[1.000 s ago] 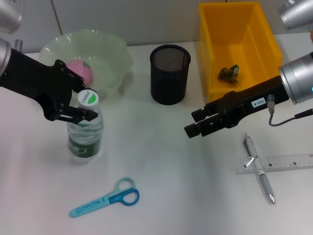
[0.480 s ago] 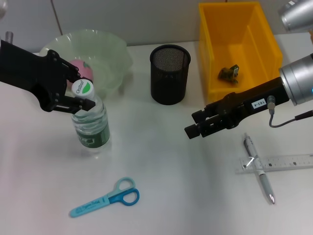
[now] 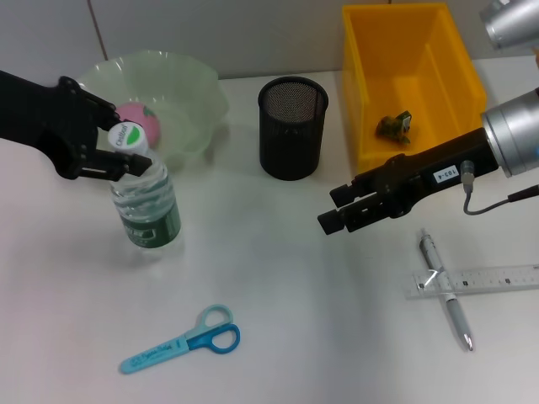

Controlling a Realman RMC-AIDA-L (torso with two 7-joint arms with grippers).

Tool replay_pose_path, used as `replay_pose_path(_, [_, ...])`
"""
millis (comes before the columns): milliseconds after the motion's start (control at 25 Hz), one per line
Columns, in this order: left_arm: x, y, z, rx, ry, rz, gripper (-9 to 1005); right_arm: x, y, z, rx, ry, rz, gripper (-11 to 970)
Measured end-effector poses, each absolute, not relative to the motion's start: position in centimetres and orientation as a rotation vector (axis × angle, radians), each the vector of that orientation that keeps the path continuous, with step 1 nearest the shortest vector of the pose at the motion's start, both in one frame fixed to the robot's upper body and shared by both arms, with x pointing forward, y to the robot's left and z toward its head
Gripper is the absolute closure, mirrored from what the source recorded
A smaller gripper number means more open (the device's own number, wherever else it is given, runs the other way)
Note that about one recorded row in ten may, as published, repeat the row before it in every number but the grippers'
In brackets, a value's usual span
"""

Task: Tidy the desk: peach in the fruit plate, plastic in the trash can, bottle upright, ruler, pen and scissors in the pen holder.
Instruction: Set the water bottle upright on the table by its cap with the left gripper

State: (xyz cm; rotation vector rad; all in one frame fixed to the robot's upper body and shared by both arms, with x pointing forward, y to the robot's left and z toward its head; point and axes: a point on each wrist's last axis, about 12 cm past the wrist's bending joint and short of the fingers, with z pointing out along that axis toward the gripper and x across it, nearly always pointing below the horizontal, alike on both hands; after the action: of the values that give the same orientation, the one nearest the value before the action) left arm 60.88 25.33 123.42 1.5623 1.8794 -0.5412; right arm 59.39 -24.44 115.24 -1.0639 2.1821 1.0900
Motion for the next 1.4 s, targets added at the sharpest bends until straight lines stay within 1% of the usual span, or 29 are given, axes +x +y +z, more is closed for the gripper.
replay_pose_path(240, [61.0, 26.6, 123.6, 1.451, 1.933, -0.556, 460, 59.4, -24.3, 115.6, -1.089, 2.168, 1.079, 236])
replay_pose_path(640, [60.8, 27.8, 123.3, 1.337, 1.987, -0.568, 452, 59.2, -24.5, 115.8, -1.105, 2.163, 1.081, 236])
replay_pose_path(960, [61.0, 28.9, 123.0, 1.253, 2.012, -0.524, 446, 59.0, -24.7, 116.1, -1.112, 2.155, 1.083, 236])
replay_pose_path(1400, [61.1, 30.2, 123.2, 1.143, 2.065, -0.511, 438, 59.2, -25.0, 116.5, -1.119, 2.143, 1.061, 236])
